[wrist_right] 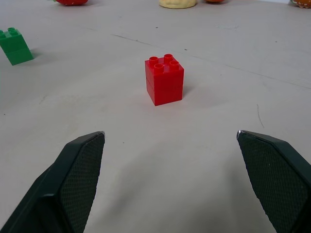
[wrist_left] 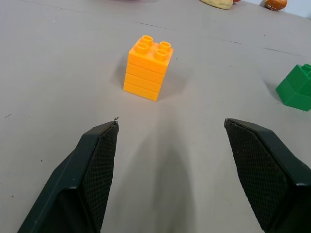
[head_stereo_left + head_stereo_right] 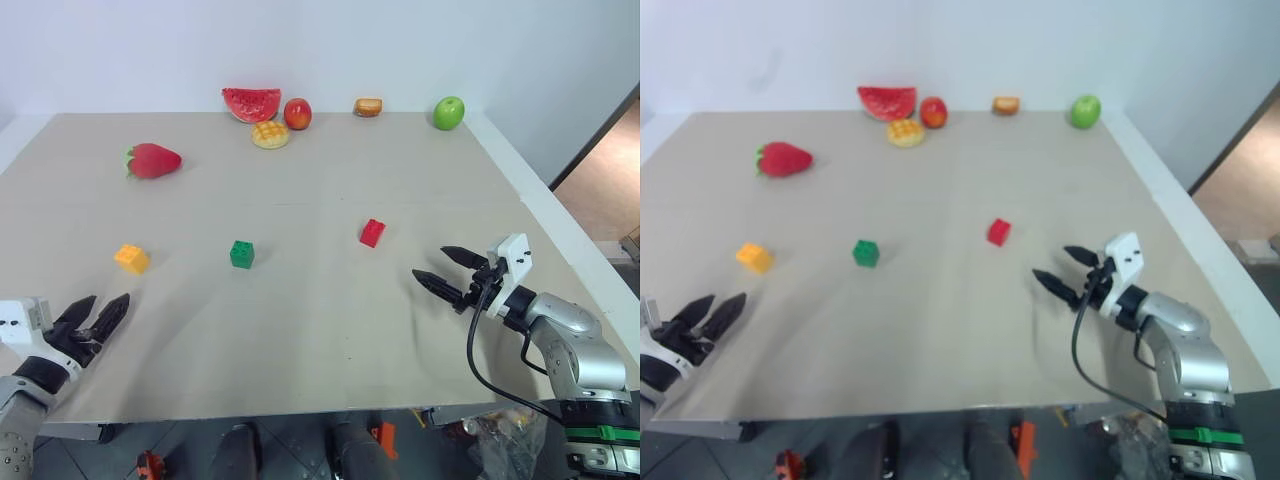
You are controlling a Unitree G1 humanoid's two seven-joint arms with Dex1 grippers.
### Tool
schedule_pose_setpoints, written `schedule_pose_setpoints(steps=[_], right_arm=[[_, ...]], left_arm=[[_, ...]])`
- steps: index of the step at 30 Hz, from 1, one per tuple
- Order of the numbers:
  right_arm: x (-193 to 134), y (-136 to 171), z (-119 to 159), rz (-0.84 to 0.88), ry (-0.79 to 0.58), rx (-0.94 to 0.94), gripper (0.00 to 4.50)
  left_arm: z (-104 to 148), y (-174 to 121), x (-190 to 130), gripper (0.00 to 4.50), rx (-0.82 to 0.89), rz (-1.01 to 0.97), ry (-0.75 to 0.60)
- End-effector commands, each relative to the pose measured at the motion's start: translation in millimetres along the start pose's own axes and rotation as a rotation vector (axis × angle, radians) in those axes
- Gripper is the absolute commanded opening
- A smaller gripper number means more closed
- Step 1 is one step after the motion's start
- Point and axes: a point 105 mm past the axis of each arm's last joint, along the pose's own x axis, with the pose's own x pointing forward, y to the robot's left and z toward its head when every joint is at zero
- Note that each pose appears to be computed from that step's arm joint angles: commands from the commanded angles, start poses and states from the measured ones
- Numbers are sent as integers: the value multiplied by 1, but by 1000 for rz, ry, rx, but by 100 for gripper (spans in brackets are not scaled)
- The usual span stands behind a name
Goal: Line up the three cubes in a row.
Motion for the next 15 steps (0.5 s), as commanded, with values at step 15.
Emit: schedule_pose_setpoints(steps=[15], right_arm=[[59,-2,9,-41,-73,-114,450]], left_arm=[[19,-189,26,360,351,-994,25]])
